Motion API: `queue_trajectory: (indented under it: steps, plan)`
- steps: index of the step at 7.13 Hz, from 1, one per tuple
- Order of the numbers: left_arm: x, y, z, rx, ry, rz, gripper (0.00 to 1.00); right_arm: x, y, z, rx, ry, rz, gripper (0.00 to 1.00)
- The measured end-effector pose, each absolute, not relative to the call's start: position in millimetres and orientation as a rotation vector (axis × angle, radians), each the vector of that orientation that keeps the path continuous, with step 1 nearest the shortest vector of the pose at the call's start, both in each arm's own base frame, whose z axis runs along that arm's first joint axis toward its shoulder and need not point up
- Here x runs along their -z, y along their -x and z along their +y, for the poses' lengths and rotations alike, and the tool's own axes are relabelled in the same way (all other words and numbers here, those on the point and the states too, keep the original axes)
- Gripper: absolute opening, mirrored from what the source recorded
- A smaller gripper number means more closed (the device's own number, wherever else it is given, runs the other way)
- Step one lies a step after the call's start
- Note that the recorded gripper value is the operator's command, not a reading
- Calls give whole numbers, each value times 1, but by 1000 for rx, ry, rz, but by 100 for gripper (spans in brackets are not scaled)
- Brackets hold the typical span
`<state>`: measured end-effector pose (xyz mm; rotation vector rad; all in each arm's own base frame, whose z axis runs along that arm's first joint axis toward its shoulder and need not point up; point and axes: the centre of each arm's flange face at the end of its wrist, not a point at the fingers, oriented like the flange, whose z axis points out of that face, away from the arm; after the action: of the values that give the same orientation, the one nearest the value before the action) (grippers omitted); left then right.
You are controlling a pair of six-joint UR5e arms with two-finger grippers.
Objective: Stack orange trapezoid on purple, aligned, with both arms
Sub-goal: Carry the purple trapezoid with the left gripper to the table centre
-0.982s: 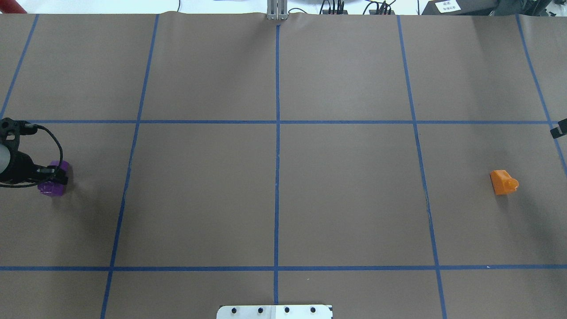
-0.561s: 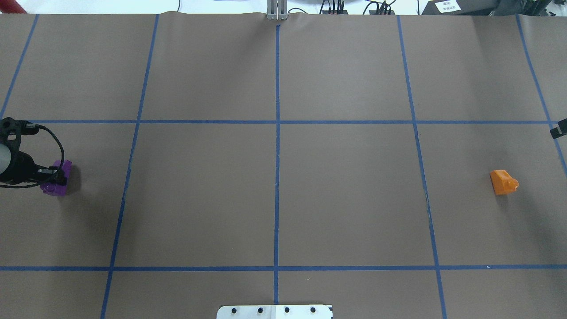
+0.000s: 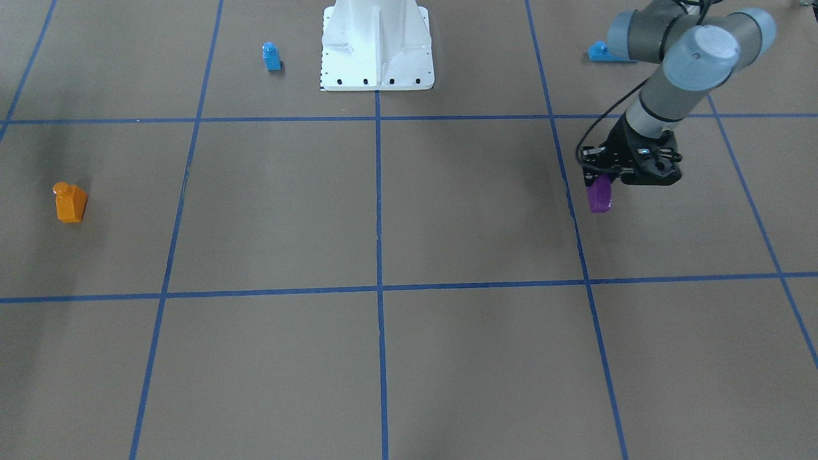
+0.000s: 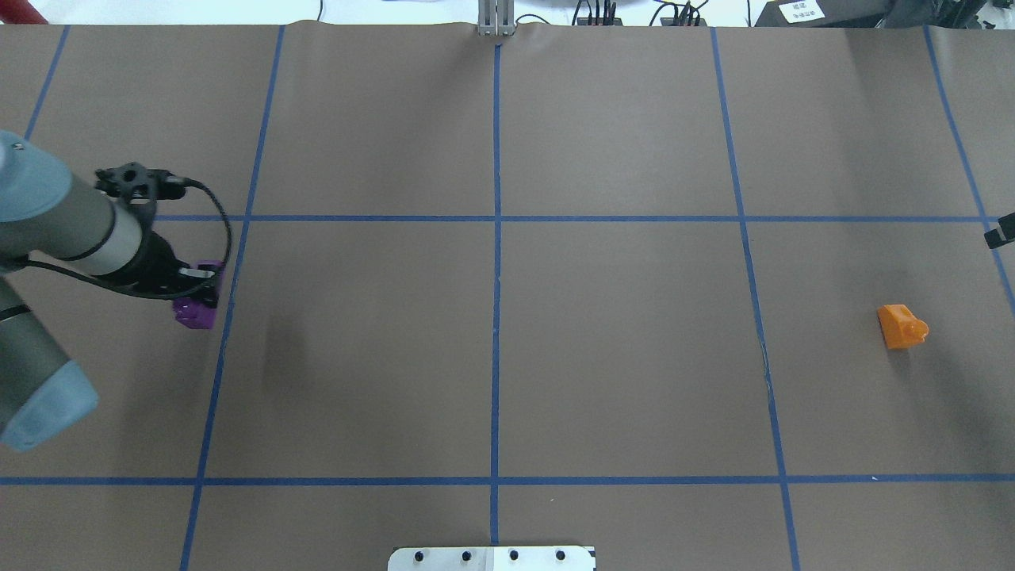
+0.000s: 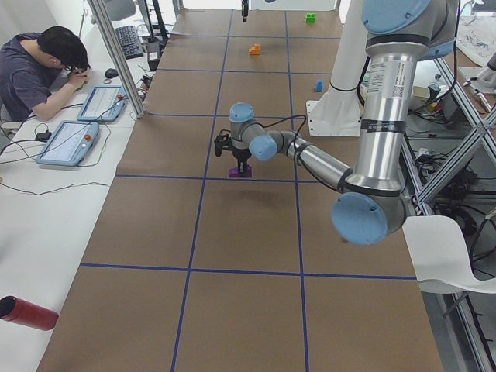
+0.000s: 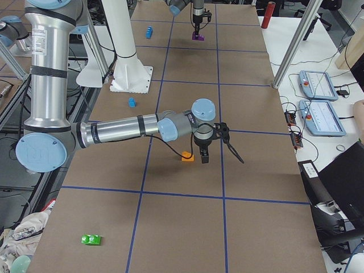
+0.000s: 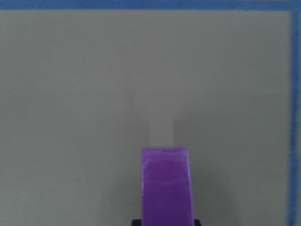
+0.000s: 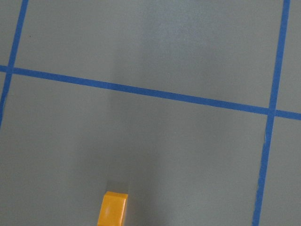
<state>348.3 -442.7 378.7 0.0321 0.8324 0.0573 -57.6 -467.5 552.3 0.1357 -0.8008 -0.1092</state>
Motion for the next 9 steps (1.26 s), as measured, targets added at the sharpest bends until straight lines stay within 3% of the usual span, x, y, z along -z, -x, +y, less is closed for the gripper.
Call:
queue_trajectory:
  steps: [4, 9]
  plan:
    - [-222, -528, -470, -102, -31, 866, 0, -551, 59, -469, 112, -137, -802, 100]
    - [-166, -627, -467, -80, 36, 842, 0, -550, 59, -470, 112, -138, -803, 100]
